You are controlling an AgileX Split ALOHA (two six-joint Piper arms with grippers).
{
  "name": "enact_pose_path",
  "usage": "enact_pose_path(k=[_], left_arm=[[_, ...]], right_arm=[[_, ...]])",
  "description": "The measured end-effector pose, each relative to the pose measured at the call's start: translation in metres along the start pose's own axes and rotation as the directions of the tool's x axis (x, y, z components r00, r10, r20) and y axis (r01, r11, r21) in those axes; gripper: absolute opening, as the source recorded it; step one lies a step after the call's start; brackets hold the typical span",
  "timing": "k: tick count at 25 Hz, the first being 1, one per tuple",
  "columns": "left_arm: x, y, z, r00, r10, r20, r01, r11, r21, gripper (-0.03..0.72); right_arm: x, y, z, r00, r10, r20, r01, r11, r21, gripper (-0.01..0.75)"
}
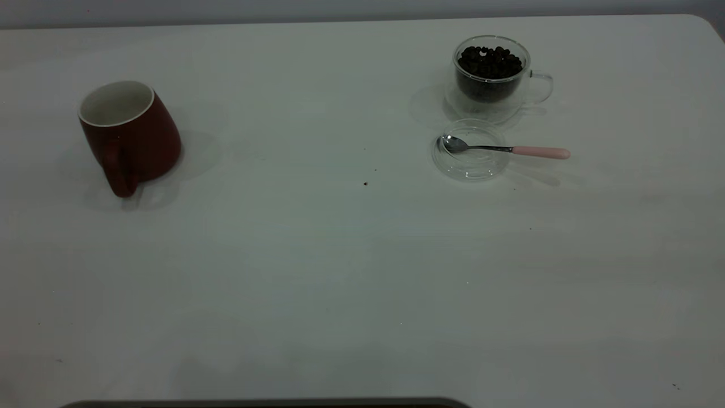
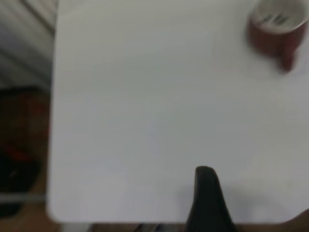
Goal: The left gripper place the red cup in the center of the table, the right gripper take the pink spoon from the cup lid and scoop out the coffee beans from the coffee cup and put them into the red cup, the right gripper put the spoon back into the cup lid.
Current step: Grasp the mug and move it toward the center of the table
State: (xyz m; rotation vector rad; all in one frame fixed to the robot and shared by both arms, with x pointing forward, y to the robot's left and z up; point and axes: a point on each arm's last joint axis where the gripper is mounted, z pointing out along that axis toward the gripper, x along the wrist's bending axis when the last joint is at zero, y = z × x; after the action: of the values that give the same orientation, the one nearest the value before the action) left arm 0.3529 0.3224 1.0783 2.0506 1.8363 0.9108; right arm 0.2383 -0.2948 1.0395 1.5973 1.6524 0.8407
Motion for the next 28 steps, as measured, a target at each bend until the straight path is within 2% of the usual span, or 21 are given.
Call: enact_pose_path(k=[3, 5, 8, 14, 19, 25, 28], left_arm=[[0.003, 0.019, 0.033, 0.991, 0.127, -0.033, -0.121, 0.983, 0.139, 0.586], [0.004, 0.030, 0.057, 0.969, 0.246, -0.036, -0.232, 0.948, 0.219, 0.586], [0.004, 0.050, 0.093, 0.922, 0.386, -0.023, -0.365, 0.889, 0.278, 0.586], [-0.008, 0.094, 0.172, 0.842, 0.536, 0.056, -0.532, 0.810, 0.247, 0.586], [-0.022, 0.109, 0.233, 0.751, 0.644, 0.149, -0.659, 0.713, 0.241, 0.586], [-0.045, 0.103, 0.296, 0.575, 0.770, 0.277, -0.818, 0.535, 0.210, 0.586], [-0.053, 0.100, 0.319, 0.498, 0.814, 0.298, -0.867, 0.471, 0.162, 0.586]], right_arm=[[0.000, 0.000, 0.000, 1.000, 0.000, 0.000, 0.000, 1.000, 0.000, 0.239], [0.000, 0.000, 0.000, 1.000, 0.000, 0.000, 0.000, 1.000, 0.000, 0.239], [0.000, 0.000, 0.000, 1.000, 0.000, 0.000, 0.000, 1.000, 0.000, 0.239], [0.000, 0.000, 0.000, 1.000, 0.000, 0.000, 0.000, 1.000, 0.000, 0.239], [0.000, 0.000, 0.000, 1.000, 0.000, 0.000, 0.000, 1.000, 0.000, 0.239], [0.000, 0.000, 0.000, 1.000, 0.000, 0.000, 0.000, 1.000, 0.000, 0.239], [0.000, 0.000, 0.000, 1.000, 0.000, 0.000, 0.000, 1.000, 0.000, 0.239]])
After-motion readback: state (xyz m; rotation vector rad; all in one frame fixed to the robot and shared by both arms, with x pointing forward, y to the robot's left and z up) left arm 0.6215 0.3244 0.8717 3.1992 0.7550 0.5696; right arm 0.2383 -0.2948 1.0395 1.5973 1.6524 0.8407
